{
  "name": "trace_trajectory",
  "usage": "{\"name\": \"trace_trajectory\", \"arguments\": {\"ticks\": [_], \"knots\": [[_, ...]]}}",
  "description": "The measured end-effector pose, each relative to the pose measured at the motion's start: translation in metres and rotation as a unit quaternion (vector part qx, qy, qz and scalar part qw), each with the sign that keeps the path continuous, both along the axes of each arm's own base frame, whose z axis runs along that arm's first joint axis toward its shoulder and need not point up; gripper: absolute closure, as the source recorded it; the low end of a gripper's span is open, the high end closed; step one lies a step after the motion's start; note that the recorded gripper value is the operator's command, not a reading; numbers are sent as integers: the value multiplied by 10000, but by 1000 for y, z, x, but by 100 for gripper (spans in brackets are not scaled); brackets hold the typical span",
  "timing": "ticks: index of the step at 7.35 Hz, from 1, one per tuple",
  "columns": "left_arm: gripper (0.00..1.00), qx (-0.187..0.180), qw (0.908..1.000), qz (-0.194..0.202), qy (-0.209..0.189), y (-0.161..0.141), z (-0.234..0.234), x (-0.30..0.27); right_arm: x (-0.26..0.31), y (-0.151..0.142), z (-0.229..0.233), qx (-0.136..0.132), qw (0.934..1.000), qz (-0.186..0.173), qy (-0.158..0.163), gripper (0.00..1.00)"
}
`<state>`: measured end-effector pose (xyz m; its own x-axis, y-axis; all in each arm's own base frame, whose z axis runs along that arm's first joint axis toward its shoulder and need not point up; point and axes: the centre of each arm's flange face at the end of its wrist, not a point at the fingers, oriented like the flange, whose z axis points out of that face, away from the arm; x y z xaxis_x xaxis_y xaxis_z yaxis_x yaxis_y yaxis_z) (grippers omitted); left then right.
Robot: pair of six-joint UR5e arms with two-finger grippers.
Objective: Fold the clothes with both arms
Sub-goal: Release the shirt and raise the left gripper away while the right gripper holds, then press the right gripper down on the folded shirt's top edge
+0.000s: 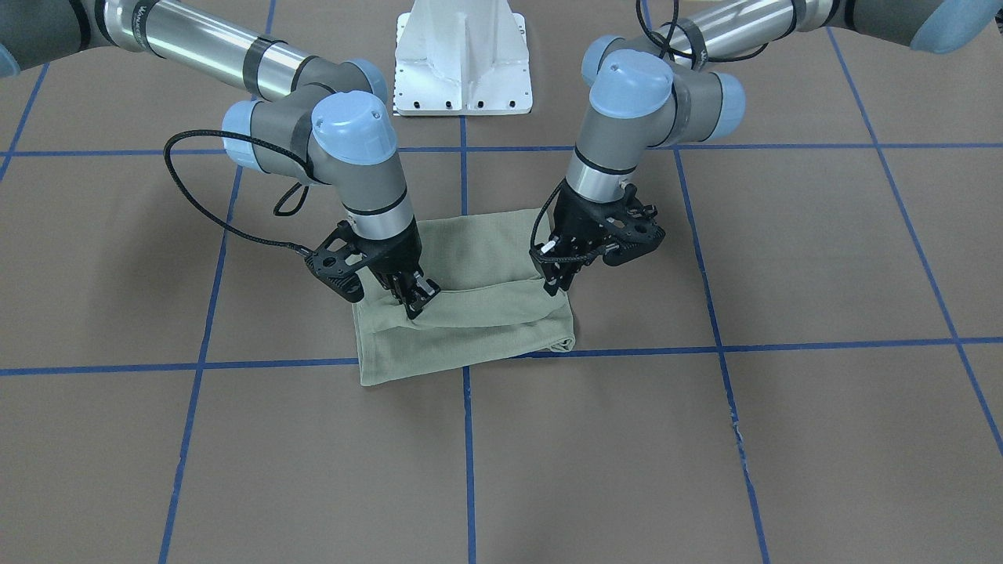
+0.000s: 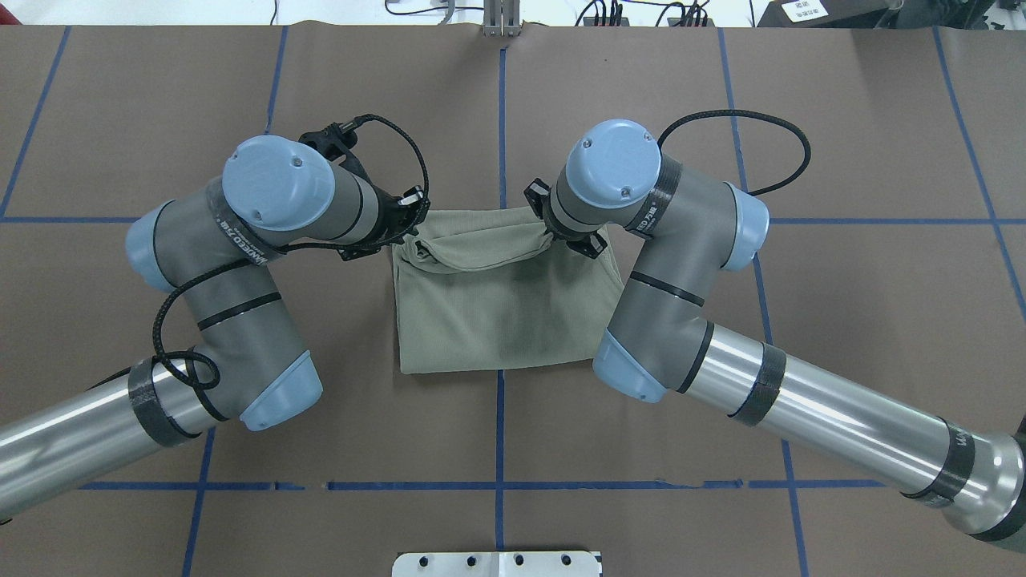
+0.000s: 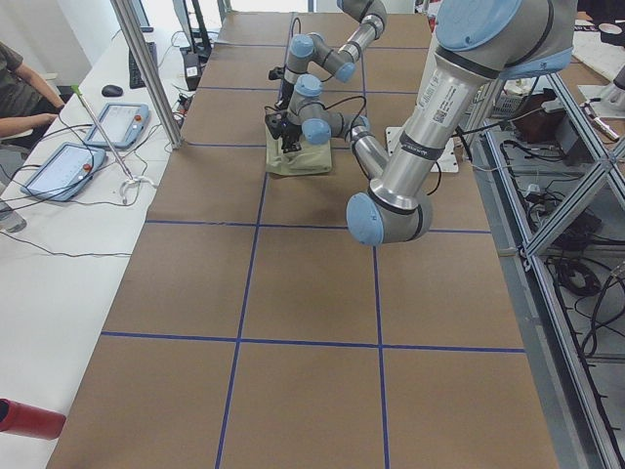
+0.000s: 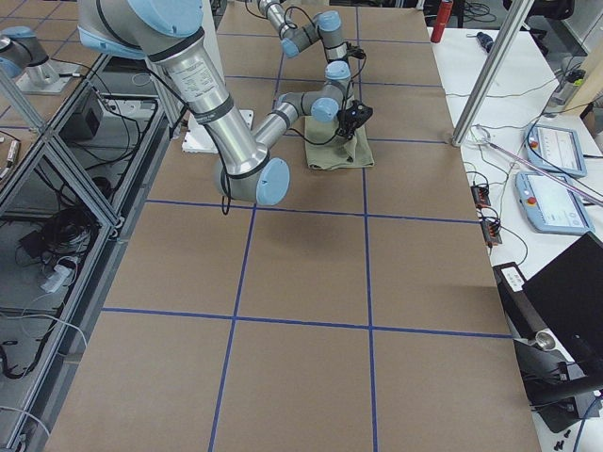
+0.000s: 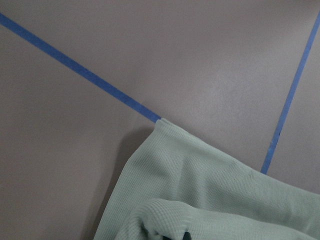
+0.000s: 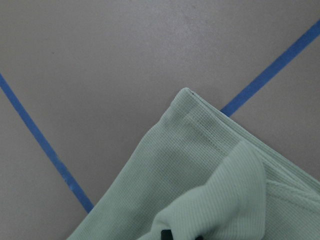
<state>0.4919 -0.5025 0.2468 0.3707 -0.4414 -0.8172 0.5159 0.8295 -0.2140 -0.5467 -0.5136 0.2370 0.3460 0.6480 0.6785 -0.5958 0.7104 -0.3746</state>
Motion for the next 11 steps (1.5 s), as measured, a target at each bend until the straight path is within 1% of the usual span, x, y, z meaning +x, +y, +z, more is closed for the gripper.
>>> {"name": "trace_trajectory", "arguments": {"ticks": [1, 2, 3, 4, 5, 7, 8, 9, 10, 11], "knots": [[0, 93, 9998, -51, -144, -21, 12, -7, -1, -12, 2, 46, 10000, 45, -13, 0], [0, 197, 9994, -78, -280, -38, 21, -18, 2, -28, 4, 108, 9998, 141, -96, 0], [0, 300, 9988, -79, -380, -51, 26, -28, 6, -41, 6, 141, 9996, 201, -157, 0], [0, 430, 9979, -56, -472, -62, 28, -40, 10, -48, 2, 161, 9995, 179, -225, 0], [0, 561, 9969, 46, -552, -73, 31, -56, 11, -50, -6, 165, 9994, 81, -302, 0], [0, 798, 9937, 438, -653, -90, 50, -105, 8, -41, -21, 194, 9986, -279, -412, 0], [0, 939, 9913, 548, -743, -95, 61, -131, 0, -32, -24, 327, 9973, -609, -240, 0], [0, 1048, 9887, 641, -853, -101, 76, -156, -14, -21, -31, 545, 9925, -1085, 116, 0], [0, 1135, 9863, 729, -953, -106, 91, -182, -28, -10, -41, 833, 9820, -1627, 482, 0], [0, 1190, 9844, 798, -1019, -109, 103, -203, -40, -1, -49, 1163, 9672, -2131, 746, 0]]}}
